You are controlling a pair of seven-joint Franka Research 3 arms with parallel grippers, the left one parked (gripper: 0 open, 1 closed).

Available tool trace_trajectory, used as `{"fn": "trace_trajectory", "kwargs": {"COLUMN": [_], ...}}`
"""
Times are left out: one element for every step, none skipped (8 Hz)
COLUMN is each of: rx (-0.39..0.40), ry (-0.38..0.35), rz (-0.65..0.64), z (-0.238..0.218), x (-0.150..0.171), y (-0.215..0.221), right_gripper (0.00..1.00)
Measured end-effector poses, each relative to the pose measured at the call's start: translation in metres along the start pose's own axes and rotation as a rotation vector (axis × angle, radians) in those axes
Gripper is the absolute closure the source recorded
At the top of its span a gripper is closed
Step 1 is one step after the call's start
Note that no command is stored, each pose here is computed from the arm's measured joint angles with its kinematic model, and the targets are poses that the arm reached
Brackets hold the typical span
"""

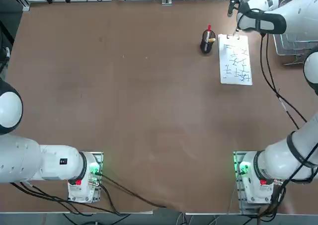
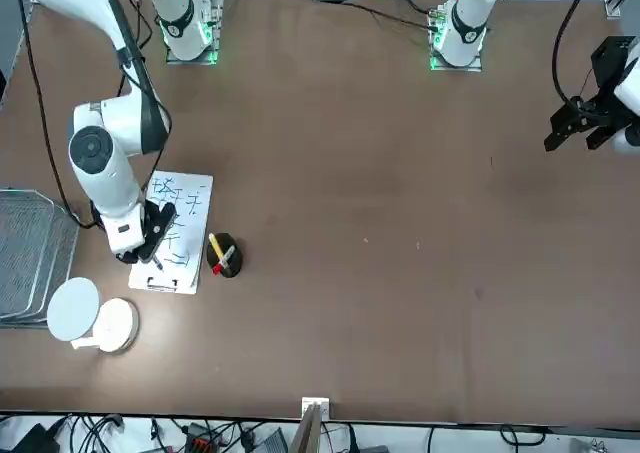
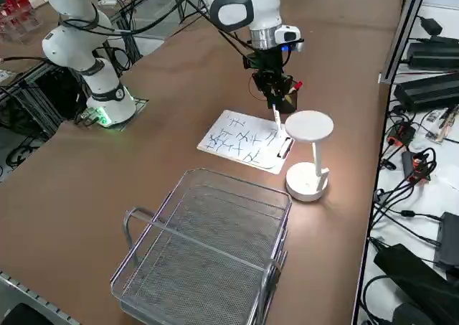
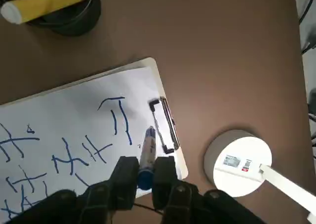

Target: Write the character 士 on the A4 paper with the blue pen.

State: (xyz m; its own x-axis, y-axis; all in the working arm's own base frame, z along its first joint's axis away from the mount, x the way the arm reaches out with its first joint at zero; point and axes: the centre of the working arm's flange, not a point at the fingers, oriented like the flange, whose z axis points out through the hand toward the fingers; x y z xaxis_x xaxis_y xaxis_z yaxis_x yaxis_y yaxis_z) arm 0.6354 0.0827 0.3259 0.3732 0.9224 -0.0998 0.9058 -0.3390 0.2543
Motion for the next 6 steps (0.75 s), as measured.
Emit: {"fn": "trace_trajectory", "kwargs": {"rx": [-0.001,-0.001,0.002,0.007,0.007,0.007], "ry": [0.002,-0.001,-0.005,-0.007,-0.002,0.004], "rz": [-0.007,-0.013,-0.017,-0.02,-0.023,-0.026], "z": [0.003,0.005,0.007,0.01,0.014,0.017], "x": [0.001,0.001,0.001,0.0,0.001,0.001], "y": [-0.001,-0.002,-0.004,-0.006,-0.009,-0.013], "right_gripper": [0.81,0.81,0.81,0.81,0.81,0.81]}}
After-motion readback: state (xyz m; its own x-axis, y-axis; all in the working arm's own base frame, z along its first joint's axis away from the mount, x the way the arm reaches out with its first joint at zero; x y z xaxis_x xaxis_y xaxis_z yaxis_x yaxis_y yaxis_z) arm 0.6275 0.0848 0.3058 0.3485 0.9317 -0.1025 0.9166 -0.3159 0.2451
